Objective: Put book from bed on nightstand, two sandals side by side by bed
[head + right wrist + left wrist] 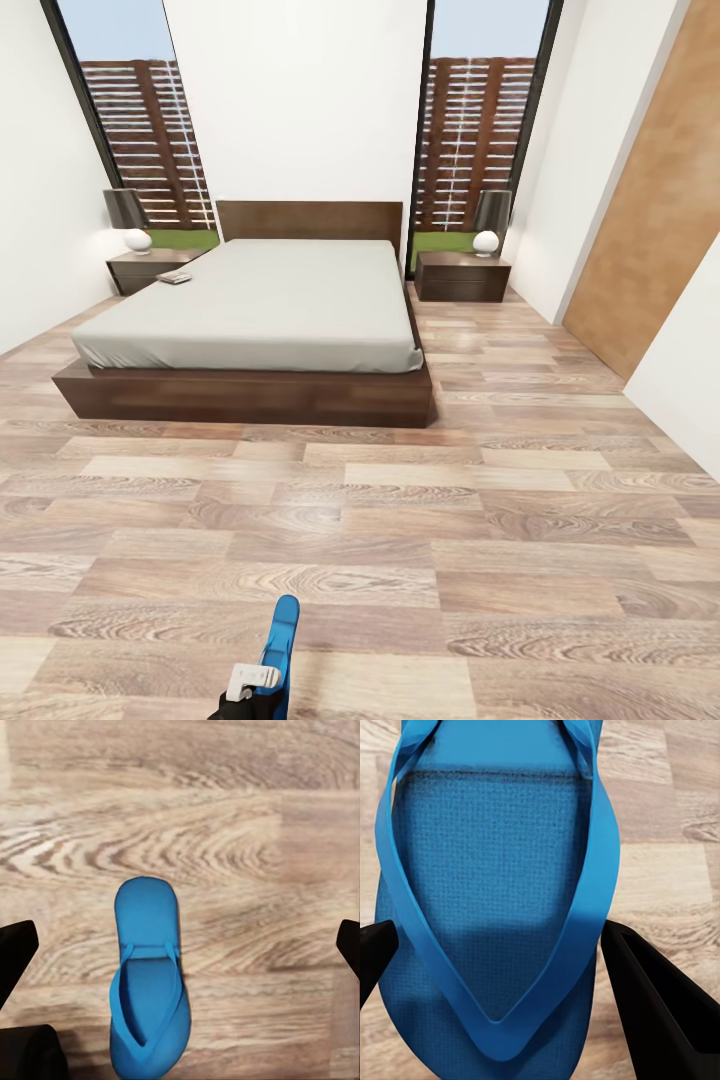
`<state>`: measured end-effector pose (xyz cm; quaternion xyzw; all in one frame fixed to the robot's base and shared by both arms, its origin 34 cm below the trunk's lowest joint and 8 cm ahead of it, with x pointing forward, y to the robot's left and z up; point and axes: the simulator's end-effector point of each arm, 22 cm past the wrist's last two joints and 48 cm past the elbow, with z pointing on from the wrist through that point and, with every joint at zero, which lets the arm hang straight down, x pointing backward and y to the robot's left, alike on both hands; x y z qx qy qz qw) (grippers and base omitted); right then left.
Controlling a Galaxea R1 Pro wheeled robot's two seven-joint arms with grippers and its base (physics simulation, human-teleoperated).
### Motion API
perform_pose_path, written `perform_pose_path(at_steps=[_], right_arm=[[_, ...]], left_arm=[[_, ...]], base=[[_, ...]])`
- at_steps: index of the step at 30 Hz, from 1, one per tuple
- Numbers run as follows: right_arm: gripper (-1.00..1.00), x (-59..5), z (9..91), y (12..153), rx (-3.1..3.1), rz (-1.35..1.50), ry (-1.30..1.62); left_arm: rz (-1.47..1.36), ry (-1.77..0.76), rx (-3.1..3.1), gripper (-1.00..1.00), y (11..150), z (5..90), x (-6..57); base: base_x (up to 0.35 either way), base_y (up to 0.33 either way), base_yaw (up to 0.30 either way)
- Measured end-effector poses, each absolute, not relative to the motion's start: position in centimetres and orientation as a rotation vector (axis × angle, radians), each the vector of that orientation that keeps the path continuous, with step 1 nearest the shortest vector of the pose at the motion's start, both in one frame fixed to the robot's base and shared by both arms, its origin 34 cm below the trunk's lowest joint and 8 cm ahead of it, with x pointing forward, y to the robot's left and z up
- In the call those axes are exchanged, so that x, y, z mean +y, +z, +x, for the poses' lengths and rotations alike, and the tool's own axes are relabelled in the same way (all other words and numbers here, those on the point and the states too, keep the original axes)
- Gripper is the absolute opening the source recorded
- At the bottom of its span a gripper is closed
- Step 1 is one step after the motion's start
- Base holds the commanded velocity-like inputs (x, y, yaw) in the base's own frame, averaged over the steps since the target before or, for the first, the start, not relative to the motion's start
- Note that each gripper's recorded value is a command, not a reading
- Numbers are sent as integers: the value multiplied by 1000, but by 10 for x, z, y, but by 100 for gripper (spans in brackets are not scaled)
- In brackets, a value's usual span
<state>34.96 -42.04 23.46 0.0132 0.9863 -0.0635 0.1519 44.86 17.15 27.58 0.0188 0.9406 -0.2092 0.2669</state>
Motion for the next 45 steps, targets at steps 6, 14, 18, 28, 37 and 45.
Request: perform_pose_path(at_steps=[6,14,18,28,37,45], right_arm=[[100,-420,349,234,2834,13,-184],[100,-420,349,234,2835,11,-184],[100,-420,347,226,2835,10,-184],[100,-420,342,206,2834,11,-184],[100,-421,335,204,2855,10,-185],[100,-415,260,190,3007,48,-171]], left_arm=[[50,-565,2539,-100,276,449,172],[50,-564,2538,-100,276,449,172],[51,-564,2539,-100,267,447,172],[50,-565,2539,-100,247,442,172],[50,-565,2539,-100,247,442,172],[49,-564,2538,-100,247,442,172]], base=[[0,0,0],[0,0,0],[0,0,0],[0,0,0],[0,0,0],[0,0,0]])
